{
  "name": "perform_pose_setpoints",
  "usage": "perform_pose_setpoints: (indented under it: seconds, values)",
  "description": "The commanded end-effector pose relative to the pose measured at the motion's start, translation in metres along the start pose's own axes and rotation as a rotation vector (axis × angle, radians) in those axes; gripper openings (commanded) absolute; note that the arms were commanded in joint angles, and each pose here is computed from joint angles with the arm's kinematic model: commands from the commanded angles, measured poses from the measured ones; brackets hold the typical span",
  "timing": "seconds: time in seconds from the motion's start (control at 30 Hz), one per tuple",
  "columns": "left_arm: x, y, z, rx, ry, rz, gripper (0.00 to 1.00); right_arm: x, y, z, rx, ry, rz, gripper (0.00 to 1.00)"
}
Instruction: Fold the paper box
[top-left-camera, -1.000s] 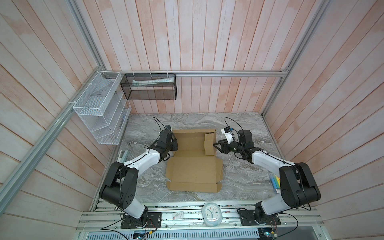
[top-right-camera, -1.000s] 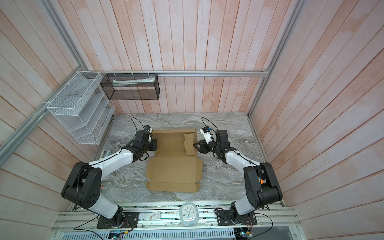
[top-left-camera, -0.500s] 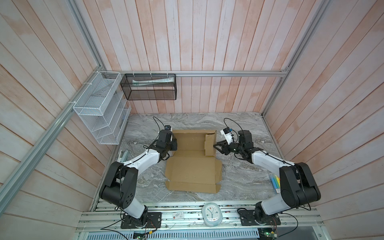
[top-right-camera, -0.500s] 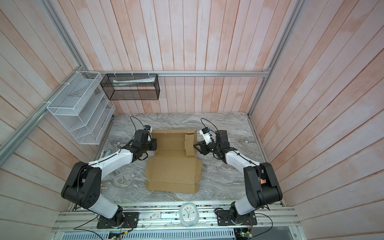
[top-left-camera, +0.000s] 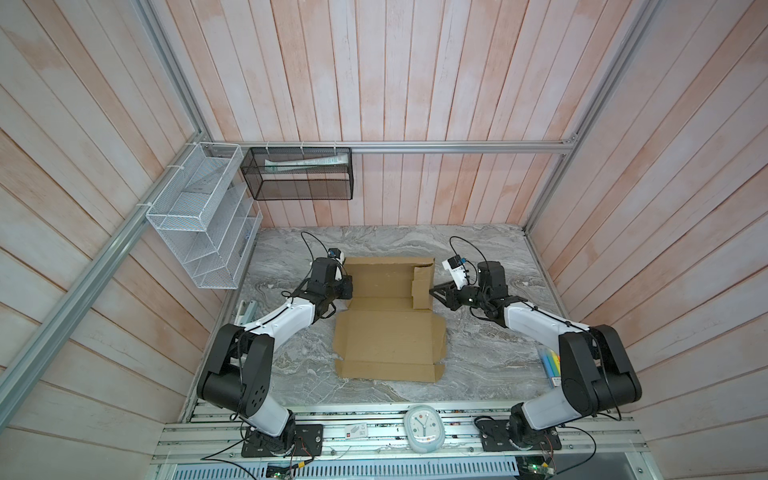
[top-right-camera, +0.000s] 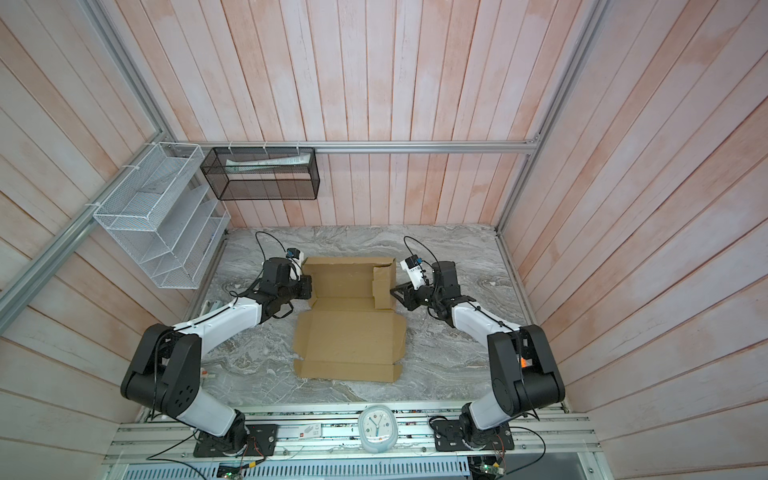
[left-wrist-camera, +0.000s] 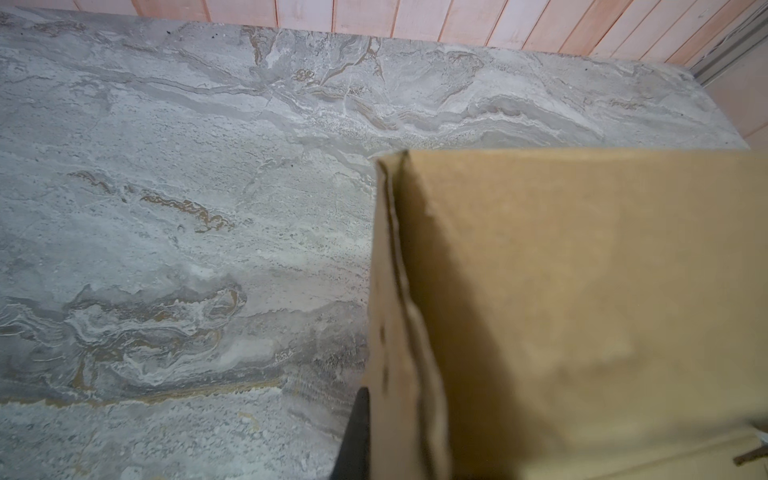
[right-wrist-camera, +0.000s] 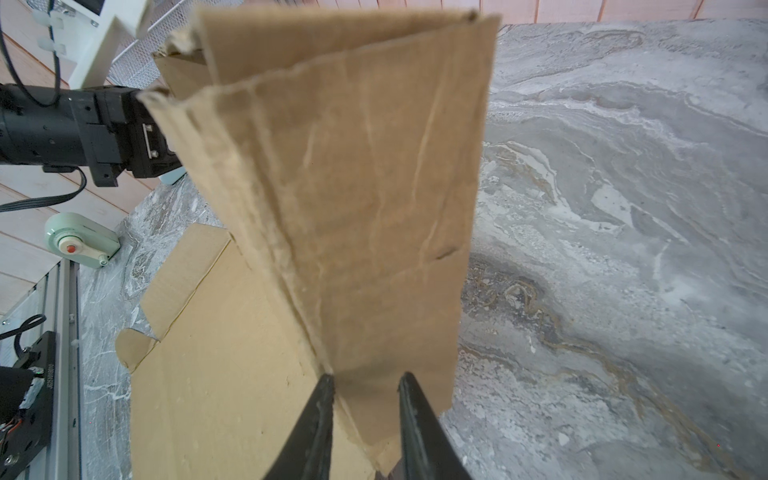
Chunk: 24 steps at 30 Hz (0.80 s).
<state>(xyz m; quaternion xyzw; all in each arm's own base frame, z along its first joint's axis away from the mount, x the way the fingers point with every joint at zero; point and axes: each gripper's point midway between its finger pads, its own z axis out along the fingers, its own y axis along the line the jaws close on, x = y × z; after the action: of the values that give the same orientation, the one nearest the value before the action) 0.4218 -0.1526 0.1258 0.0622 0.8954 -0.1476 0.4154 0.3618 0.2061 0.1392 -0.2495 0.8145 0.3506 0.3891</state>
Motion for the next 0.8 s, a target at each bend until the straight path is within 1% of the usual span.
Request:
perform_pose_setpoints:
  seconds: [0.0, 0.07, 0.3, 0.77]
  values:
    - [-0.0099, -0.0122, -0.0039, 0.065, -0.037, 0.008, 0.00, 0.0011, -0.0036, -0.0019, -0.015, -0.006, 0.011, 0.29]
    - [-0.0104, -0.0133, -0.0039, 0.070, -0.038, 0.008, 0.00, 0.0003, -0.0039, -0.0040, -0.022, -0.011, 0.011, 0.29]
    - [-0.0097, -0.0121, -0.0035, 0.065, -0.034, 0.012, 0.00, -0.0008, -0.0030, -0.0044, -0.031, 0.000, -0.005, 0.35]
    - [-0.0111, -0.0067, -0.0038, 0.031, -0.038, 0.022, 0.00, -0.0004, -0.0024, -0.0112, -0.017, 0.004, -0.022, 0.44]
